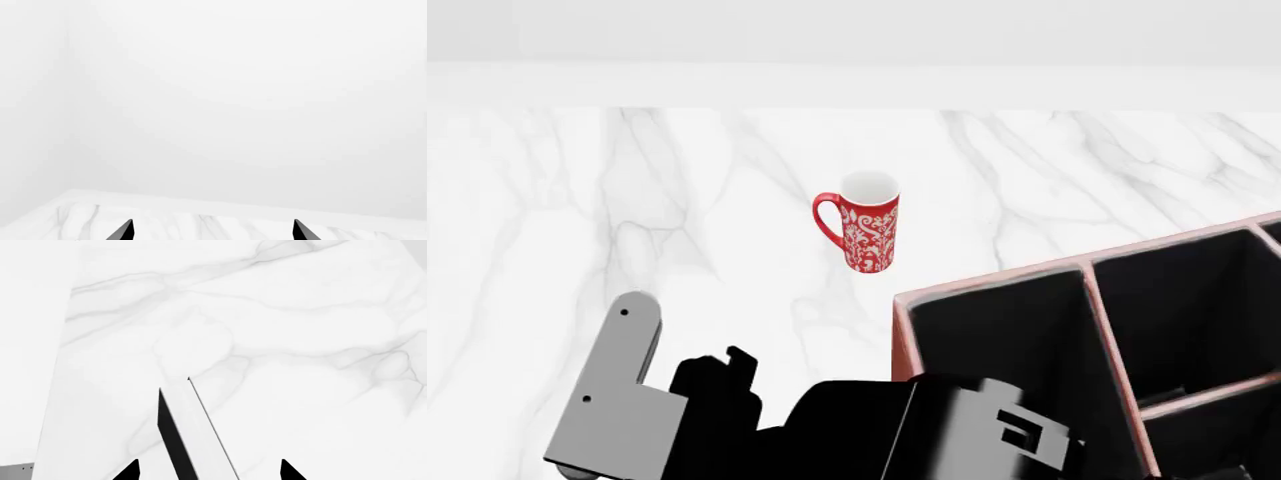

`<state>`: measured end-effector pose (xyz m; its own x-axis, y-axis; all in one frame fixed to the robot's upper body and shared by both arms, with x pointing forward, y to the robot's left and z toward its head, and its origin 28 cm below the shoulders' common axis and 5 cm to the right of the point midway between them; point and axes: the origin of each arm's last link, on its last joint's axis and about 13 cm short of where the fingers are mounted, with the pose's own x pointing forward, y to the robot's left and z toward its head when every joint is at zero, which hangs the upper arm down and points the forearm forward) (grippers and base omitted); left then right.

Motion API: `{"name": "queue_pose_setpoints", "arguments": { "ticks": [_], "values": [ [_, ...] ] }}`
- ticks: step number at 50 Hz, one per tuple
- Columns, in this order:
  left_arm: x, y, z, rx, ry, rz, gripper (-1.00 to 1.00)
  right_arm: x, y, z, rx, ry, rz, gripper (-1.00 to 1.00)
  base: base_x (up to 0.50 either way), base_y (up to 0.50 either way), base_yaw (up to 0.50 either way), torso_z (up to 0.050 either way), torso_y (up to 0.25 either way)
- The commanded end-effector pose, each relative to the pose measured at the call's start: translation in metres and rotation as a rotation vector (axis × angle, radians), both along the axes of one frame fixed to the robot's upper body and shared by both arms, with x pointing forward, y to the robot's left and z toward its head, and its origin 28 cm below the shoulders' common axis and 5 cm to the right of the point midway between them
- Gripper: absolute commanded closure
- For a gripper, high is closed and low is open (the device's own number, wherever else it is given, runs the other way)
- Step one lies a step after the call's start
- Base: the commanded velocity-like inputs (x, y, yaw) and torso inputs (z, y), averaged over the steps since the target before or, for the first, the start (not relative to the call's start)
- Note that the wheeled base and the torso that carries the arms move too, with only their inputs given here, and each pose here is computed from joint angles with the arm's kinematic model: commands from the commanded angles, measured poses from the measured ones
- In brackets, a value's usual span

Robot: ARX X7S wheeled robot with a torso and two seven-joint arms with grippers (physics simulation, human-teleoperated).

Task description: Pick up the book and place it in the left compartment of the caddy.

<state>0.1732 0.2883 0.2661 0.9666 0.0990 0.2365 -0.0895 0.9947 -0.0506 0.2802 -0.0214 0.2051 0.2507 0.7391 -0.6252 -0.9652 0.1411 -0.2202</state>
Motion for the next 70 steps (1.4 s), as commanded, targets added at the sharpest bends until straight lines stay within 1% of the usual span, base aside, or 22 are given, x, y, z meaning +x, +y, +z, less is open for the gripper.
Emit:
{"name": "queue_pose_setpoints", "arguments": {
  "ticks": [1,13,28,34,38,41,70],
  "values": [
    [0.000,0.000,0.000,0.002,-0.001,-0.001,-1.00,-0.001,0.004,-0.014,0.006,0.024,0.000,-1.00,0.00,0.00,0.00,0.000,0.000],
    [-0.001,0.000,0.001,0.001,-0.004,0.000,-1.00,-0.004,0.009,-0.023,-0.008,0.039,0.019,-1.00,0.00,0.00,0.00,0.000,0.000],
    [-0.001,0.001,0.001,0.000,-0.004,-0.002,-1.00,-0.006,0.015,-0.024,-0.008,0.039,0.030,-1.00,0.00,0.00,0.00,0.000,0.000],
    [-0.001,0.000,0.001,0.001,-0.005,-0.003,-1.00,-0.005,0.017,-0.028,-0.018,0.030,0.023,-1.00,0.00,0.00,0.00,0.000,0.000],
    [-0.001,0.001,0.001,-0.001,-0.005,-0.002,-1.00,0.000,0.016,-0.030,-0.029,0.020,-0.021,-1.00,0.00,0.00,0.00,0.000,0.000],
    [-0.001,0.000,0.001,0.000,-0.005,-0.003,-1.00,0.001,0.015,-0.031,-0.032,0.016,-0.027,-1.00,0.00,0.00,0.00,0.000,0.000],
    [-0.002,0.000,0.001,0.002,-0.008,-0.007,-1.00,0.002,0.015,-0.047,-0.052,0.039,-0.030,-1.00,0.00,0.00,0.00,0.000,0.000]
  ]
}}
